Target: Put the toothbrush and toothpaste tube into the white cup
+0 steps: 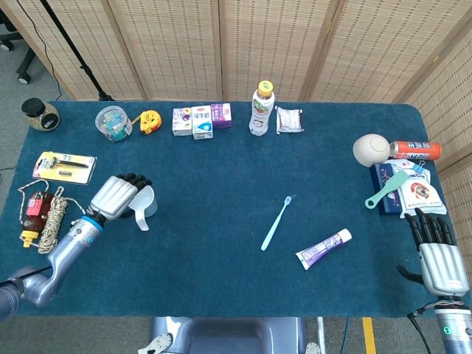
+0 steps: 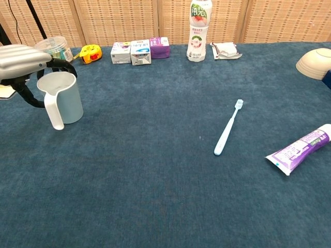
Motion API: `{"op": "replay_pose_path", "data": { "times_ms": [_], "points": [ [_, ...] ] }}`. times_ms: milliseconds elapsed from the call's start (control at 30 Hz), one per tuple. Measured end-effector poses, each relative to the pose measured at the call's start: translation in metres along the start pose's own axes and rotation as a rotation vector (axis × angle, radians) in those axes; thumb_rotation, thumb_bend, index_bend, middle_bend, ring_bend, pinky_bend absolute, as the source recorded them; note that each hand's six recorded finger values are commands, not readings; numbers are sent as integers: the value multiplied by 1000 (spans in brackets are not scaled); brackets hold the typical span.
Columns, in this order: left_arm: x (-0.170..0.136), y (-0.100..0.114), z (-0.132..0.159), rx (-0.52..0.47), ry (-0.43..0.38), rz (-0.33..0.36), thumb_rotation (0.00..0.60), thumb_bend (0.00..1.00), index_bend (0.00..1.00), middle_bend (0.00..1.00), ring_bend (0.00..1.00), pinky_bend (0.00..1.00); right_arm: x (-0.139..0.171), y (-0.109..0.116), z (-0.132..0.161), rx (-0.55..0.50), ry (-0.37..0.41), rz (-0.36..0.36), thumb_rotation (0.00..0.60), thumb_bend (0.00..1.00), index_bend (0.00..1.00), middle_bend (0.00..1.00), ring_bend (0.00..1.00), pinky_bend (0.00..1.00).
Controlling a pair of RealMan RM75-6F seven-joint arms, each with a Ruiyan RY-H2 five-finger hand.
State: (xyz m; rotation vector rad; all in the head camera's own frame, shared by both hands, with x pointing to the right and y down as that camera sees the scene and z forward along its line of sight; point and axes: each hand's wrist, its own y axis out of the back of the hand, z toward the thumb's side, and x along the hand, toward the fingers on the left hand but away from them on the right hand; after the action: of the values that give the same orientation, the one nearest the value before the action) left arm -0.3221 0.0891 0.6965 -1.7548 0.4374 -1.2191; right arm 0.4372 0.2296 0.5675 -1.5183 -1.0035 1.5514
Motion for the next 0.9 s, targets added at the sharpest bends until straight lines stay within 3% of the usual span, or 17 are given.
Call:
{"op": "replay_pose_path", "data": {
  "times_ms": [300,533,700,900],
  "points": [
    [7,13,18,-22,-32,46,600,291,471,413,384,509,-1,1,-2,-13,0,2,600,0,0,0,0,0],
    [25,43,53,-91,-86,111,600,291,463,401,387,509,-3,0,-3,-18,1,10,600,0,0,0,0,0],
    [55,56,89,-143,-124,97,600,290,462,398,382,509,-5,-1,-4,-21,0,15,600,0,0,0,0,0],
    [89,49,132,-92,-134,69,600,291,461,398,374,509,-6,0,-10,-24,-17,14,600,0,0,0,0,0]
  ]
}}
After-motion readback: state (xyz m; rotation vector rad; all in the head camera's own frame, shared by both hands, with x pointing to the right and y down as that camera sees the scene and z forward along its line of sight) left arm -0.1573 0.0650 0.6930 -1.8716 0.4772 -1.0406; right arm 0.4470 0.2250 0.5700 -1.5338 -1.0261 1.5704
